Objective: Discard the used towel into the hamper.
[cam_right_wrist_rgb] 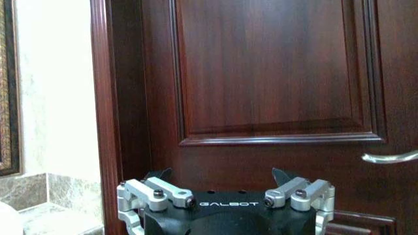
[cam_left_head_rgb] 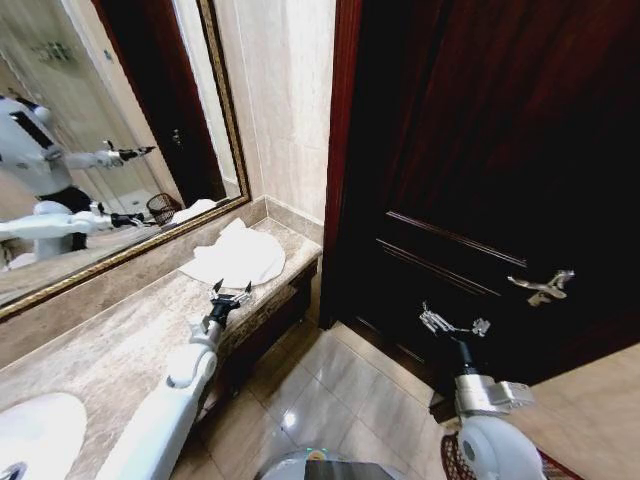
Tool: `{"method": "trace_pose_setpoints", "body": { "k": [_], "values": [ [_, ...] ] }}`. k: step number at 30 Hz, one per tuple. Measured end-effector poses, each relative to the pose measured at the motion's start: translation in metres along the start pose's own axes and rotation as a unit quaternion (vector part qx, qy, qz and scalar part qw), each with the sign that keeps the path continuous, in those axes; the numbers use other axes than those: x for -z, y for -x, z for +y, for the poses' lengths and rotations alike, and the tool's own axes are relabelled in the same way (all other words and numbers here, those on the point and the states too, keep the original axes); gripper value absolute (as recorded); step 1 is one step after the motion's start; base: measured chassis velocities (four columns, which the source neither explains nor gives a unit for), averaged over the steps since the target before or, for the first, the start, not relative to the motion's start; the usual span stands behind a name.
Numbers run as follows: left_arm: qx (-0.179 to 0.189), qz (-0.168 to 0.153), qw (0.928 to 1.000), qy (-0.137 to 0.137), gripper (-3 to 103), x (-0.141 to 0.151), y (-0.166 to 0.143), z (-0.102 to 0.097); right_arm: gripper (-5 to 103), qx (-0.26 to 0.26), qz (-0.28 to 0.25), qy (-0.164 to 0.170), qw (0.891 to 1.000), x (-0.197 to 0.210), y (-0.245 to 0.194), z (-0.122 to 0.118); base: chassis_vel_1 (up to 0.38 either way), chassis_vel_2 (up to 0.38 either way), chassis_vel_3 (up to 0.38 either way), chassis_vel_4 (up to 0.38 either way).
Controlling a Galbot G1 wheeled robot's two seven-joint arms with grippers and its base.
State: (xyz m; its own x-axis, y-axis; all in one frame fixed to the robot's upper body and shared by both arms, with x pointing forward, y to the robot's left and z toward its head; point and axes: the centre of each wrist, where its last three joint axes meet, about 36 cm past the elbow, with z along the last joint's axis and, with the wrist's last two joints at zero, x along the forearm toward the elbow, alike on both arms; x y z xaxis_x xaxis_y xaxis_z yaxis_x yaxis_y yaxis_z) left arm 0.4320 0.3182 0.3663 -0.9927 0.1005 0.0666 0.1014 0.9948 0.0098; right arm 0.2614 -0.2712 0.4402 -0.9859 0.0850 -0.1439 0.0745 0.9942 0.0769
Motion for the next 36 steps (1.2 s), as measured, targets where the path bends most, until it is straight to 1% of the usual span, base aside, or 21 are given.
{"method": "trace_pose_setpoints", "body": {
  "k": [2, 3, 6, 7, 9, 13, 14, 15, 18, 20, 23, 24, 27, 29, 33, 35, 36],
  "values": [
    [-0.005, -0.002, 1.0000, 0.000, 99, 0.001, 0.014, -0.003, 100, -0.002, 0.001, -0.001, 1.000, -0.001, 0.000, 0.000, 0.000, 0.000, 0.000, 0.000],
    [-0.005, -0.002, 1.0000, 0.000, 99, 0.001, 0.014, -0.003, 100, -0.002, 0.001, -0.001, 1.000, -0.001, 0.000, 0.000, 0.000, 0.000, 0.000, 0.000],
    [-0.008, -0.003, 1.0000, 0.001, 99, 0.003, 0.034, -0.007, 100, -0.005, 0.004, -0.002, 1.000, -0.004, -0.001, 0.000, 0.000, 0.000, 0.000, 0.000],
    [-0.008, -0.003, 1.0000, 0.001, 99, 0.003, 0.034, -0.007, 100, -0.005, 0.004, -0.002, 1.000, -0.004, -0.001, 0.000, 0.000, 0.000, 0.000, 0.000],
    [-0.006, -0.001, 1.0000, 0.002, 99, 0.002, 0.045, -0.008, 100, -0.005, 0.005, -0.002, 1.000, -0.005, -0.001, 0.000, 0.000, 0.000, 0.000, 0.000],
    [-0.004, 0.003, 1.0000, -0.006, 98, -0.001, 0.055, -0.009, 100, -0.006, 0.006, -0.002, 1.000, -0.005, -0.001, 0.000, 0.000, 0.000, 0.000, 0.000],
    [-0.004, 0.004, 0.9999, -0.010, 95, -0.002, 0.056, -0.010, 100, -0.006, 0.006, -0.002, 1.000, -0.005, -0.001, 0.000, 0.000, 0.000, 0.000, 0.000],
    [-0.004, 0.004, 0.9999, -0.010, 95, -0.002, 0.056, -0.010, 100, -0.006, 0.006, -0.002, 1.000, -0.005, -0.001, 0.000, 0.000, 0.000, 0.000, 0.000],
    [-0.003, 0.006, 0.9998, -0.018, 79, -0.004, 0.061, -0.011, 100, -0.006, 0.007, -0.002, 1.000, -0.006, -0.002, 0.001, 0.000, 0.000, 0.000, 0.000],
    [-0.003, 0.007, 0.9998, -0.020, 79, -0.005, 0.062, -0.011, 100, -0.006, 0.007, -0.002, 1.000, -0.006, -0.002, 0.001, 0.000, 0.000, 0.000, 0.000],
    [-0.002, 0.010, 0.9996, -0.025, 62, -0.007, 0.066, -0.013, 100, -0.005, 0.008, -0.002, 1.000, -0.005, -0.003, 0.001, 0.000, 0.000, 0.000, 0.000],
    [-0.002, 0.010, 0.9996, -0.025, 62, -0.007, 0.066, -0.013, 100, -0.005, 0.008, -0.002, 1.000, -0.005, -0.003, 0.001, 0.000, 0.000, 0.000, 0.000],
    [-0.003, 0.012, 0.9995, -0.027, 46, -0.009, 0.069, -0.016, 100, -0.004, 0.008, -0.004, 1.000, -0.004, -0.004, 0.000, 0.000, 0.000, 0.000, 0.000],
    [-0.004, 0.012, 0.9995, -0.028, 46, -0.009, 0.069, -0.017, 100, -0.004, 0.007, -0.005, 1.000, -0.004, -0.004, 0.000, 0.000, 0.000, 0.000, 0.000],
    [-0.005, 0.012, 0.9994, -0.031, 24, -0.010, 0.069, -0.019, 100, -0.003, 0.006, -0.006, 1.000, -0.003, -0.003, -0.001, 0.000, 0.000, 0.000, 0.000],
    [-0.005, 0.012, 0.9994, -0.031, 24, -0.010, 0.069, -0.020, 100, -0.004, 0.006, -0.005, 1.000, -0.003, -0.003, -0.001, 0.000, 0.000, 0.000, 0.000],
    [-0.005, 0.012, 0.9994, -0.031, 19, -0.010, 0.069, -0.020, 100, -0.004, 0.006, -0.005, 1.000, -0.003, -0.003, -0.001, 0.000, 0.000, 0.000, 0.000]
  ]
}}
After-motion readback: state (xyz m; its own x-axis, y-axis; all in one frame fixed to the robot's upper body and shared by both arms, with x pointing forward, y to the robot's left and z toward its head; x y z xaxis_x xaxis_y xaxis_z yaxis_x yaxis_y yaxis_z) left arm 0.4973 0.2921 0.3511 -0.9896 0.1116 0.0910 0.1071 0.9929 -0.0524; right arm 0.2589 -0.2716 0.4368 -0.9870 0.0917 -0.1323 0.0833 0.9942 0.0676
